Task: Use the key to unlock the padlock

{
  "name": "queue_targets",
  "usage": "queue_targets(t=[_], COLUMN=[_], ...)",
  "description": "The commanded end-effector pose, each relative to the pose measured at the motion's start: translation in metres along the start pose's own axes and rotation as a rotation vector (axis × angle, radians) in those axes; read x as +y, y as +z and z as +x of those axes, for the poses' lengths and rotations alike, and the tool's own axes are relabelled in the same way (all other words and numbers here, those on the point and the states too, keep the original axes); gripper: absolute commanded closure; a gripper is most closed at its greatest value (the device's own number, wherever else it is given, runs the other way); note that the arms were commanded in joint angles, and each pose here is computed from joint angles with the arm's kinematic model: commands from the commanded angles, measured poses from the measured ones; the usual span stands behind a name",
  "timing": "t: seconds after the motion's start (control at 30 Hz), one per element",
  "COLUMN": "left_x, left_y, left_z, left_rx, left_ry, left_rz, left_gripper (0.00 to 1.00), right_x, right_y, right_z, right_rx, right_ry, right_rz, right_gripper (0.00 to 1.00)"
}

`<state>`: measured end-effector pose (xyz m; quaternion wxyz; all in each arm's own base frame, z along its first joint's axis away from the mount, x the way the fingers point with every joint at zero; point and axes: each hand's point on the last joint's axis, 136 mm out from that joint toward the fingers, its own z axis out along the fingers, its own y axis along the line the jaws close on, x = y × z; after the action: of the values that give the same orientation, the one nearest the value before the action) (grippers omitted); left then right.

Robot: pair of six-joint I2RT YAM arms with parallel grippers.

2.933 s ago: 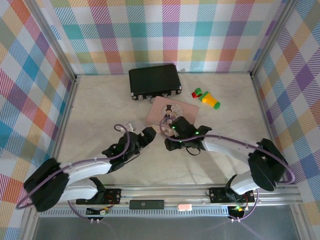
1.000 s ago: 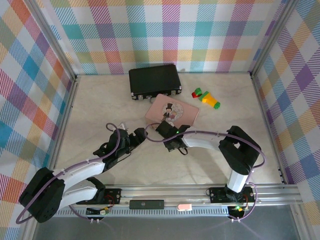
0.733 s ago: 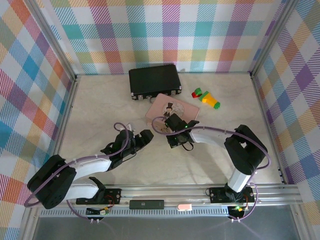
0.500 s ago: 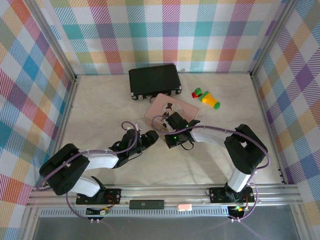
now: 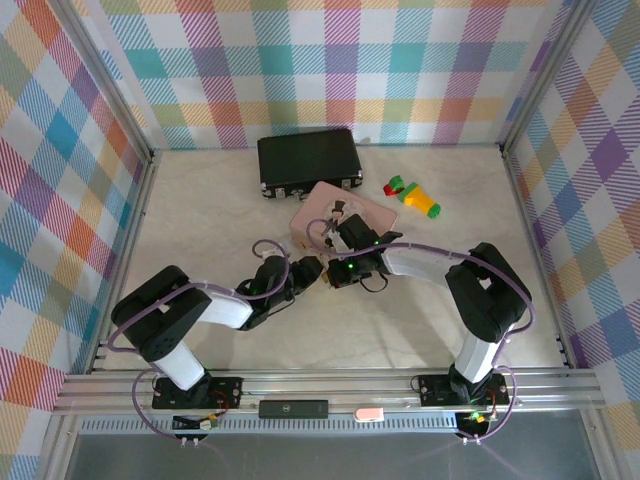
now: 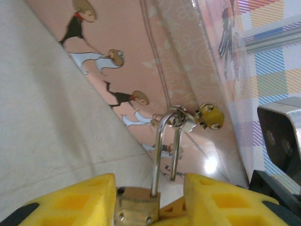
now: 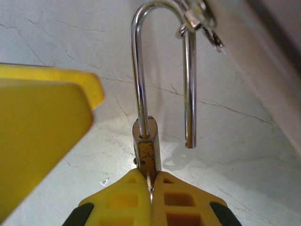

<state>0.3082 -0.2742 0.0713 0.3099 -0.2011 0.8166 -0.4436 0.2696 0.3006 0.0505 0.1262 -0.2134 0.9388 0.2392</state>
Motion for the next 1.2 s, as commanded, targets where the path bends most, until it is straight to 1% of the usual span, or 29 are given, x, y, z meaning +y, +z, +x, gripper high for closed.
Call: queue_targets(t=[0.0, 0.07, 0.23, 0.4, 0.5, 0.6, 0.73, 0.83, 0.97, 1.07, 1.1, 1.17], left_x=[-0.023, -0.023, -0.021, -0.013, -0.009, -0.003, 0.000, -0.002, -0.006, -0.008, -0.008, -0.008], left_y=[0.011, 0.016, 0.028, 0.034, 0.038, 0.041, 0.044, 0.045, 0.045, 0.044, 0.043, 0.042], left_z=[-0.006, -0.005, -0.001, 0.003, 0.006, 0.008, 0.008, 0.007, 0.005, 0.003, 0.003, 0.001], left_rx=[-0.027, -0.023, -0.006, 0.010, 0.020, 0.027, 0.031, 0.033, 0.031, 0.025, 0.023, 0.017], left_ry=[0.002, 0.001, -0.003, -0.002, -0.004, 0.000, 0.007, 0.021, 0.048, 0.051, 0.049, 0.040], left_rz=[0.083, 0.087, 0.092, 0.072, 0.067, 0.052, 0.059, 0.070, 0.081, 0.084, 0.083, 0.079], left_gripper=[0.61, 0.62, 0.78, 0.87, 0.87, 0.85, 0.86, 0.90, 1.00, 1.00, 1.00, 1.00], right_x=[-0.005, -0.005, -0.006, -0.004, -0.004, -0.001, -0.001, -0.001, 0.000, 0.000, 0.001, 0.003], right_y=[0.006, 0.006, 0.006, 0.004, 0.003, 0.001, 0.001, 0.000, -0.002, -0.007, -0.012, -0.025], right_z=[-0.005, -0.005, -0.006, -0.011, -0.012, -0.013, -0.012, -0.012, -0.013, -0.016, -0.018, -0.021], right_rx=[-0.009, -0.010, -0.016, -0.028, -0.028, -0.034, -0.029, -0.031, -0.035, -0.046, -0.058, -0.085], right_ry=[0.025, 0.025, 0.034, 0.018, 0.011, 0.007, 0.004, 0.003, -0.003, 0.001, 0.006, 0.030], right_rz=[-0.013, -0.018, -0.026, -0.038, -0.039, -0.049, -0.051, -0.054, -0.054, -0.052, -0.054, -0.057], right_gripper=[1.00, 1.00, 1.00, 1.00, 1.00, 1.00, 1.00, 1.00, 1.00, 1.00, 1.00, 0.91])
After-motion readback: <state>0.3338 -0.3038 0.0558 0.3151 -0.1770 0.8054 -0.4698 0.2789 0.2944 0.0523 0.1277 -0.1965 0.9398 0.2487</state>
